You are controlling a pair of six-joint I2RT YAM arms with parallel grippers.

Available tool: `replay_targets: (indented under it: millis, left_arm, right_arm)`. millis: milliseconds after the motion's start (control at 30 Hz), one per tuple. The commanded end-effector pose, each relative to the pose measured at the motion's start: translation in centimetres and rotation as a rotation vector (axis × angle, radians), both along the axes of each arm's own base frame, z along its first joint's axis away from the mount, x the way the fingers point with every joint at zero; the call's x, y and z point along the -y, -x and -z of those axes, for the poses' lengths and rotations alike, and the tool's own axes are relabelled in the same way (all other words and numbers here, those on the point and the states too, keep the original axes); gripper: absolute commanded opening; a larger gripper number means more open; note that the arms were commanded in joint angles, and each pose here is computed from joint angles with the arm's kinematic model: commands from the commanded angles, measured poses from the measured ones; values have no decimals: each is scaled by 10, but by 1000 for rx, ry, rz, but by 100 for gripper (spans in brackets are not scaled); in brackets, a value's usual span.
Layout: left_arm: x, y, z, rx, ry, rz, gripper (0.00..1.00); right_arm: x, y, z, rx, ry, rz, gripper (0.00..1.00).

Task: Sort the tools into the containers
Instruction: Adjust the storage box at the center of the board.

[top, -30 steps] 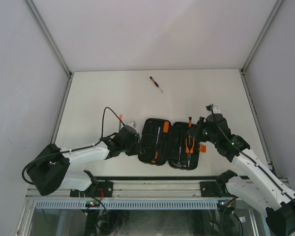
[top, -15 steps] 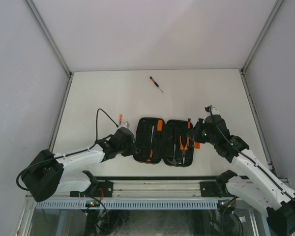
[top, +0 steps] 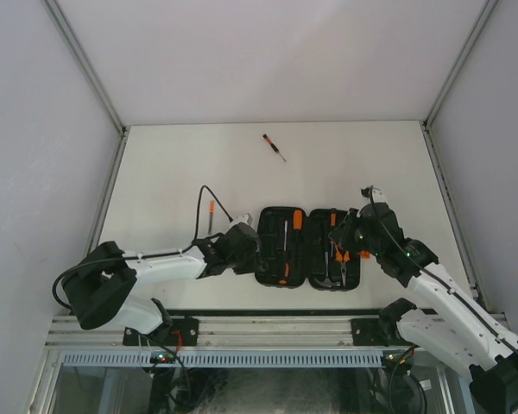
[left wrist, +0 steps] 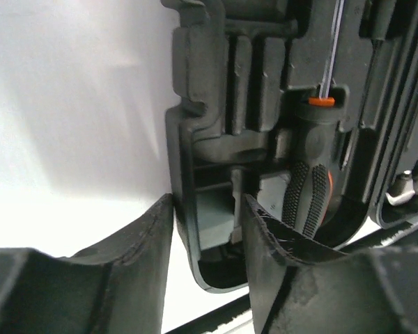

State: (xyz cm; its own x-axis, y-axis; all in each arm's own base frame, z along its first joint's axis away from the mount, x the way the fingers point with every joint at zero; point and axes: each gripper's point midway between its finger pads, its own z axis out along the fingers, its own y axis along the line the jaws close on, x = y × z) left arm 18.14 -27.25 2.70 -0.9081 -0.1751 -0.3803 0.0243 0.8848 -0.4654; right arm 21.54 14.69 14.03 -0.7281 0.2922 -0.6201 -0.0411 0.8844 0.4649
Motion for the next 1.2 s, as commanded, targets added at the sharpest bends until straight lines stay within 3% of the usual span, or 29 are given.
replay_targets:
  millis: [0,167,600,933,1167]
  left_arm:
    - [31,-1,-30,44,106,89,51]
    - [36,8,-38,61,125,157,63]
    - [76,26,-59,96,174,308,64]
    - [22,-1,-76,170,91,173,66]
    - [-37,-35,-114,270,41,46,66]
  right_arm:
    - [0,-2,-7,28,-16,22,0]
    - [-2,-2,-6,25,-27,21,0]
    - [-3,1,-6,22,-27,27,0]
    - [-10,3,-5,24,-27,25,0]
    - [-34,2,-5,26,-55,-15,0]
